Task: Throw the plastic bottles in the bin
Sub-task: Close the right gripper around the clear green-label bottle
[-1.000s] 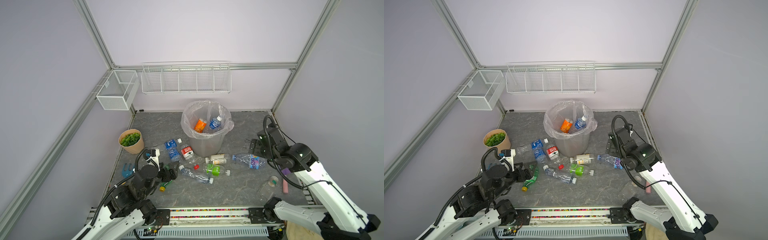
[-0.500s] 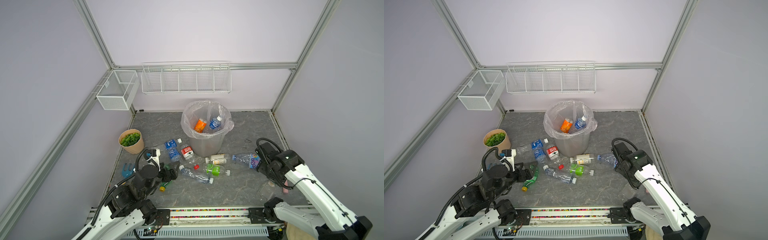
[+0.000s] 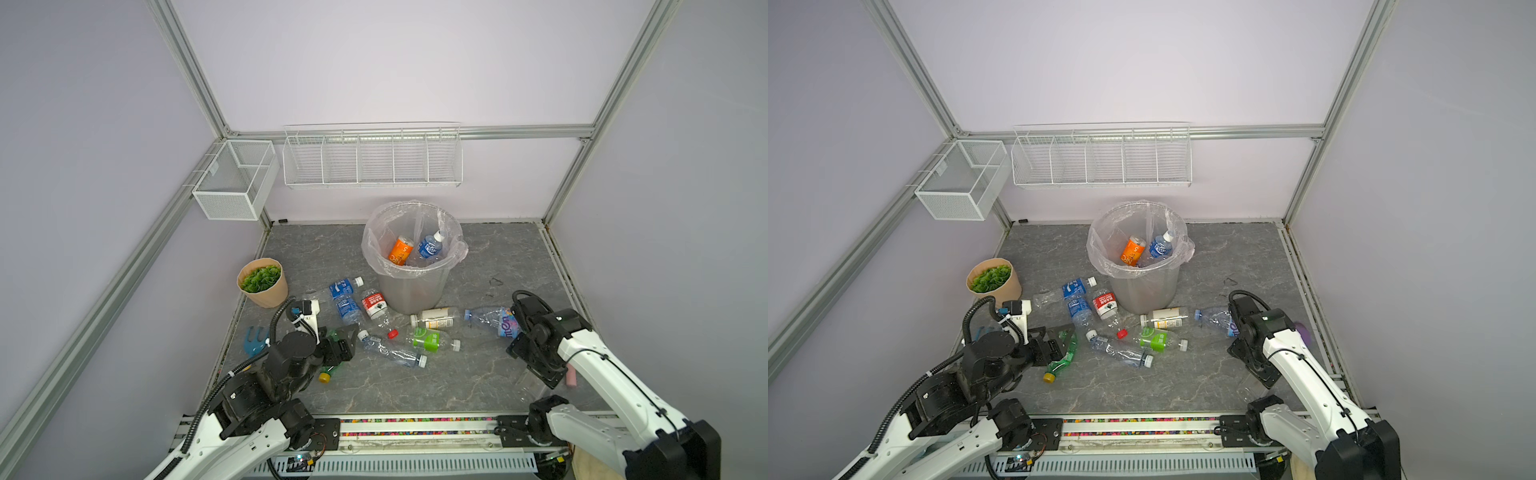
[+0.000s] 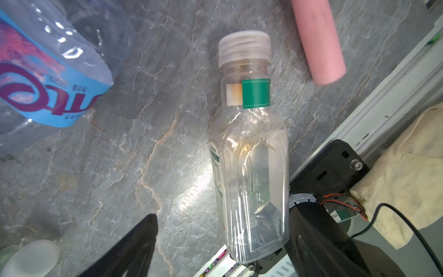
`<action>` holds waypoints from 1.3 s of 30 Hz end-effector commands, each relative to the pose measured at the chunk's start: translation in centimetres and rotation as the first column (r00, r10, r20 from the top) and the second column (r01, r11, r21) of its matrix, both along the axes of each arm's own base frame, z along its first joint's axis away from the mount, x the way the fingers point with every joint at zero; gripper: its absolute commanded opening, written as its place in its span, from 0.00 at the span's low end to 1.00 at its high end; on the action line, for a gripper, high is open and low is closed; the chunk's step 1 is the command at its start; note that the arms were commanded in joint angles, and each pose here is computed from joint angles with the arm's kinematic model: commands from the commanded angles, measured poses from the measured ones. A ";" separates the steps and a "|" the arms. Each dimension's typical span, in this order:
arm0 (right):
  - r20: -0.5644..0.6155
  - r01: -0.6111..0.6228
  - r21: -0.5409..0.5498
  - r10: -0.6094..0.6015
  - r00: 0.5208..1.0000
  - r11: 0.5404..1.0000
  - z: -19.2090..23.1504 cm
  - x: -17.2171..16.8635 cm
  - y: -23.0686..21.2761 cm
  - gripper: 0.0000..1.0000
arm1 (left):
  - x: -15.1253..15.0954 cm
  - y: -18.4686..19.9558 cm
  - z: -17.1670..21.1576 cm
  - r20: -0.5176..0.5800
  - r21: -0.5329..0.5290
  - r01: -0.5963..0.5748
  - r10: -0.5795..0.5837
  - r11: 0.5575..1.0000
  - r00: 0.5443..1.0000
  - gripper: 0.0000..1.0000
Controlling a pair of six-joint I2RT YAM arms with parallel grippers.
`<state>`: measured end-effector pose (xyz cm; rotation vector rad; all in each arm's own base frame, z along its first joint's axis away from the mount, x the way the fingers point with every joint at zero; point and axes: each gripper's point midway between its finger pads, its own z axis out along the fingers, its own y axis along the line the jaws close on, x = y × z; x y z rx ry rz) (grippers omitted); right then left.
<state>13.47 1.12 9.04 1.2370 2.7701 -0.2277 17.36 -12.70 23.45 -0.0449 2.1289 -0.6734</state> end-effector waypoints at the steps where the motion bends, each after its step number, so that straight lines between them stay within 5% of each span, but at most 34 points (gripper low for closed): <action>1: -0.017 0.019 0.010 -0.019 1.000 1.000 -1.2 0.2 0.2 0.89 | -0.2 0.5 -0.8 -0.017 0.018 -0.015 0.016 1.000 1.000 0.95; 17: -0.108 -0.036 0.133 0.050 0.993 0.991 -6.0 1.8 3.1 0.90 | -0.1 0.5 -1.6 -0.030 0.029 -0.018 0.019 0.999 0.999 0.95; 31: 0.094 -0.071 0.197 0.053 0.994 0.978 -5.8 3.7 3.8 1.00 | 0.0 0.3 -2.1 -0.035 0.034 -0.017 0.018 0.999 0.999 0.95; 39: 0.099 -0.070 0.179 0.052 0.994 0.981 -5.2 3.3 3.3 0.80 | 0.0 0.3 -2.0 -0.031 0.034 -0.017 0.018 0.999 0.999 0.95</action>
